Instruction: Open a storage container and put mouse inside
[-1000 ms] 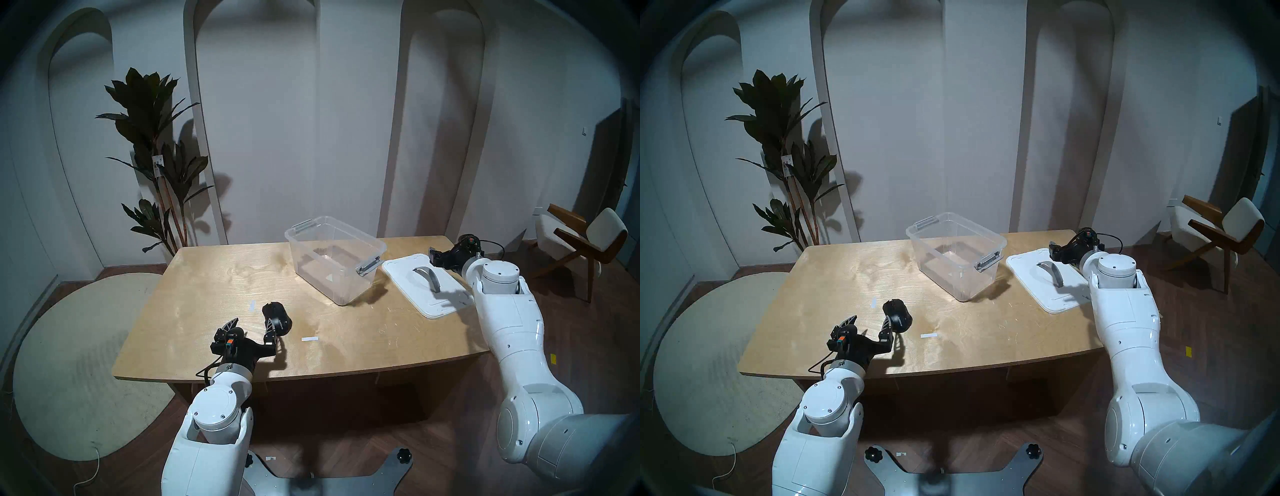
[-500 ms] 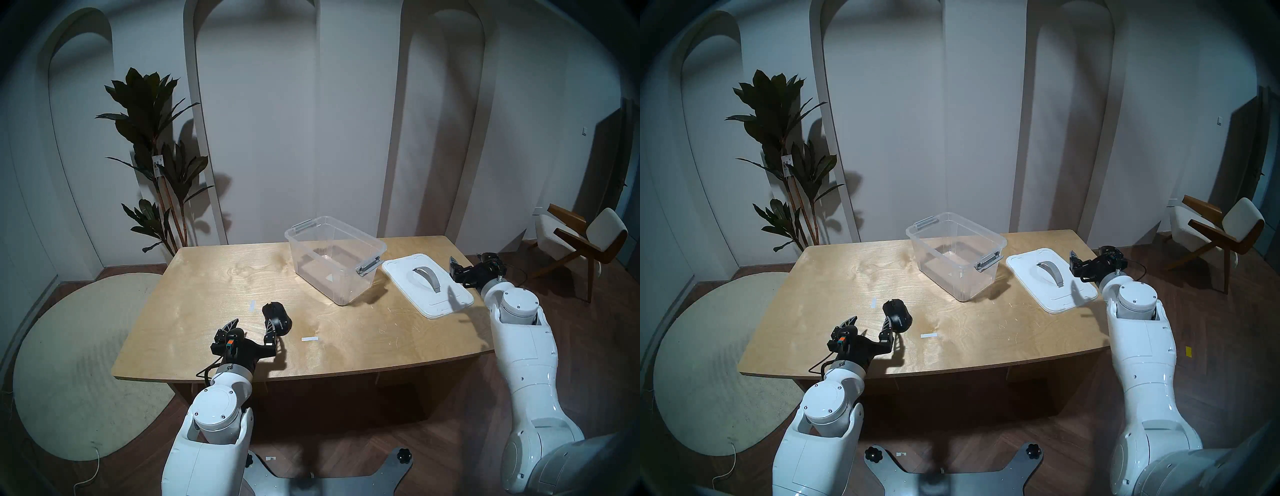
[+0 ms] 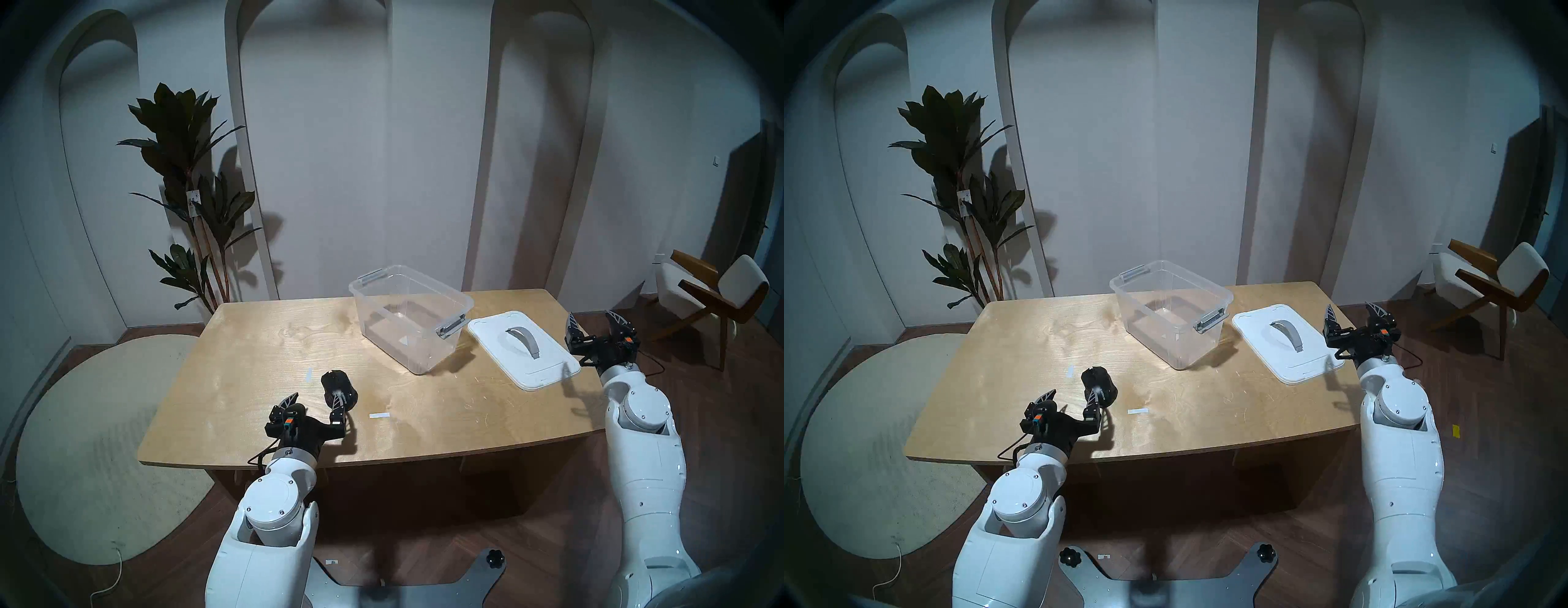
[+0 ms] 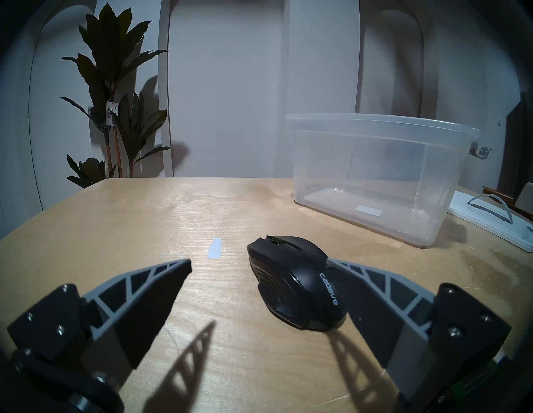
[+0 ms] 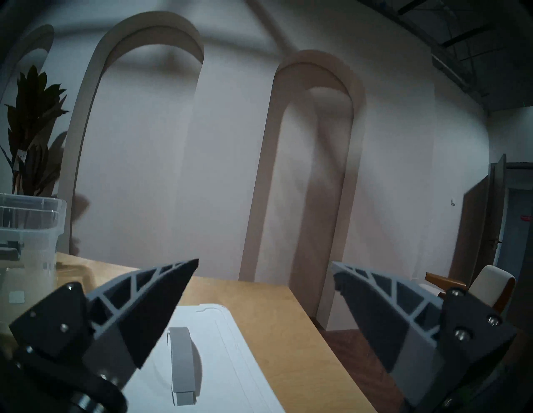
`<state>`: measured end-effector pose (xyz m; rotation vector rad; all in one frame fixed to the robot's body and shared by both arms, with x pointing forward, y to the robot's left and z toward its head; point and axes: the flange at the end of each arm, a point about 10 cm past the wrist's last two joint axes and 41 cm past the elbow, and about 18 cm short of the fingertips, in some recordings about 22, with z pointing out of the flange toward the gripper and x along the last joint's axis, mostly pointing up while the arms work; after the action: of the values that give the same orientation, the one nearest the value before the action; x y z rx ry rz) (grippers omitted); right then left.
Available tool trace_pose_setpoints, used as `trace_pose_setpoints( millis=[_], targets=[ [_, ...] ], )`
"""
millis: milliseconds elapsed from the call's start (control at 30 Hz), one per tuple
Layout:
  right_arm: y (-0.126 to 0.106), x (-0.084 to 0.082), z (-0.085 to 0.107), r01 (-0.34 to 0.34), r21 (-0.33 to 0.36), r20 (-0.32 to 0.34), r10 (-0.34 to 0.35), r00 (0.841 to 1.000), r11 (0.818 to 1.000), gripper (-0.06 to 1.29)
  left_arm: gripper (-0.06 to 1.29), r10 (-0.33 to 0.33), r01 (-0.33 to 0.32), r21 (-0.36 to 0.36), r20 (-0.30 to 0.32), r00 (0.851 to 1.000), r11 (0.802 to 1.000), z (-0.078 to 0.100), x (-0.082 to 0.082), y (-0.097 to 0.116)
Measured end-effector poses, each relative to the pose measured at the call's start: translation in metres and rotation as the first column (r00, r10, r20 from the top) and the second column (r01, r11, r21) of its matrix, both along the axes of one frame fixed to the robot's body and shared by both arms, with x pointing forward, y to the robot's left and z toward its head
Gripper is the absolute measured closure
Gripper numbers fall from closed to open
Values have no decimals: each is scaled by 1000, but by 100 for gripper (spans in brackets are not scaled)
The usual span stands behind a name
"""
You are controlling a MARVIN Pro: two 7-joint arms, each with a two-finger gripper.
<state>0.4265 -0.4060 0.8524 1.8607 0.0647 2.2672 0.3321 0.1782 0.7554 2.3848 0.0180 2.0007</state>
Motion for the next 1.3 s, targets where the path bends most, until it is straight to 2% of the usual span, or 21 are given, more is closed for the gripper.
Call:
trace_pose_setpoints(
  millis=[33, 200, 333, 467, 767, 1067, 1300],
  targets=[
    [2, -7, 1, 7, 3, 30, -7, 1000, 1000, -2, -2, 0, 0, -1, -6, 1000, 1000, -2, -1, -4],
    [7, -22, 3, 25, 9, 101, -25, 995, 1000, -2, -2, 1, -1, 0, -16, 1000, 1000, -6, -2, -14],
    [14, -40, 6, 45, 14, 178, -47, 983, 999, -2, -2, 8, -7, 8, -20, 1000, 1000, -9, -4, -25],
    [15, -50, 0, 70, 24, 219, -74, 973, 997, -2, -2, 27, -27, 14, -20, 999, 1000, -11, -6, -36],
    [15, -58, -25, 99, 39, 269, -106, 957, 994, -2, -2, 86, -85, 21, -20, 996, 996, -16, -11, -54],
    [17, -60, -35, 106, 19, 360, -106, 927, 994, -2, -2, 160, -158, 53, -39, 986, 986, -31, -11, -71],
    [18, -59, -37, 99, -3, 409, -89, 908, 995, -2, -2, 192, -191, 57, -5, 981, 980, -21, -1, -81]
  ],
)
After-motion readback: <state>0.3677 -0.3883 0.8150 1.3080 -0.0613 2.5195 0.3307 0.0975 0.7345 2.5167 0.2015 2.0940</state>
